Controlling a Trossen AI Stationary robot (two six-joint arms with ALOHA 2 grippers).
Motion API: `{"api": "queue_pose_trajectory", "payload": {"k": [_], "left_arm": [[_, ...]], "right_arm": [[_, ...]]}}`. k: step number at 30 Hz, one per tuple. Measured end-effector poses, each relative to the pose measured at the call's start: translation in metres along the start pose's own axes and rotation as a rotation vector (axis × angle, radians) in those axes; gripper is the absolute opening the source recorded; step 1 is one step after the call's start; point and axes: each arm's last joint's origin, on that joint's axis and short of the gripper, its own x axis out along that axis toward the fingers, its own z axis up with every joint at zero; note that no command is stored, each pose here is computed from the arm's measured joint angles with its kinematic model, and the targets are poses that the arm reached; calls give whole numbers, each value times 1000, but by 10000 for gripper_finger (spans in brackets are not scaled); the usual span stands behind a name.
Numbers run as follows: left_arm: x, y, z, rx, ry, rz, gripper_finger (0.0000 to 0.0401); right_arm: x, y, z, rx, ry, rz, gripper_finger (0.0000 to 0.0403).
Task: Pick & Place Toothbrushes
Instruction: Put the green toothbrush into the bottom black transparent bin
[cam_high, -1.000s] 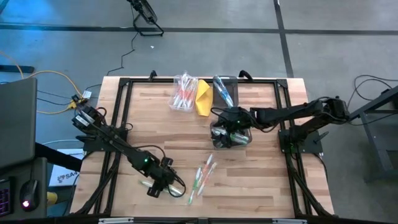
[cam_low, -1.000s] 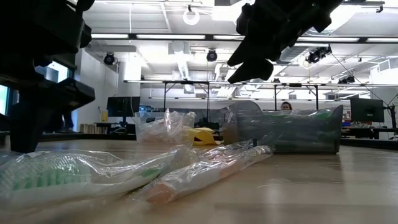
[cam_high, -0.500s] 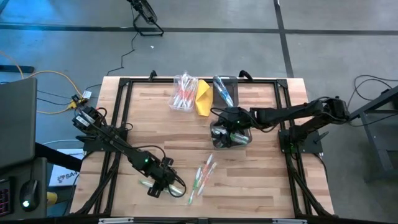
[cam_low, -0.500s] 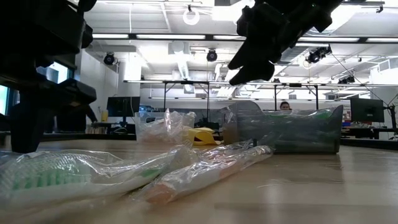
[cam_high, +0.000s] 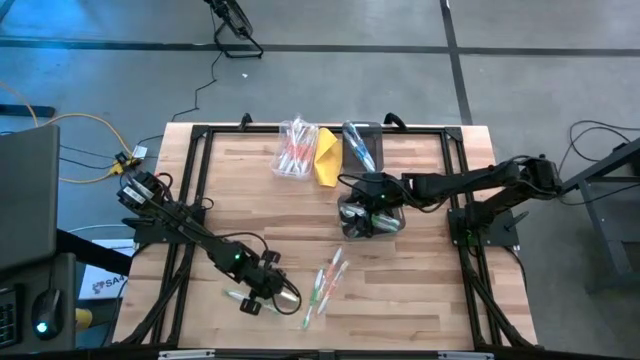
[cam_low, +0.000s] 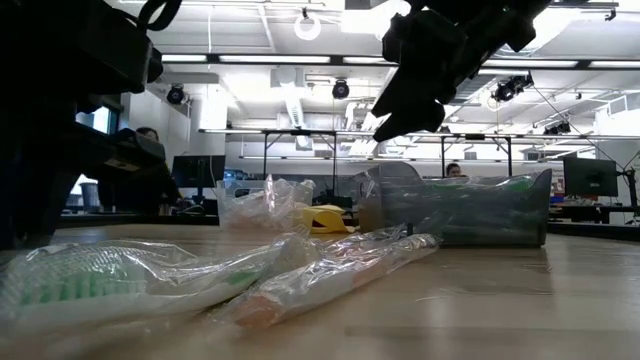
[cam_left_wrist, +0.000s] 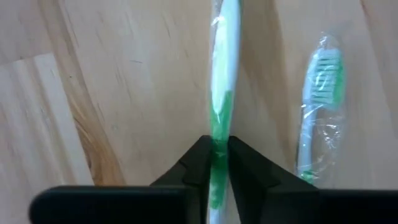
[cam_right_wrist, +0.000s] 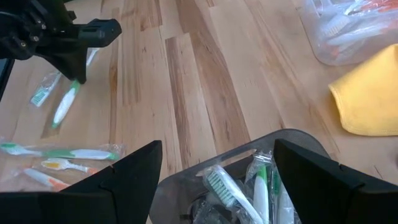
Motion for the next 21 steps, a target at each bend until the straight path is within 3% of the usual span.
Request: {"api": "queue_pose_trajectory", "payload": {"k": [5, 21], "left_arm": [[0, -1, 1, 2, -17, 0, 22], [0, 0, 1, 2, -22, 21, 22]], "right_arm": [[0, 0, 0, 0, 0, 0, 302], [0, 0, 0, -3, 0, 0, 302]]}}
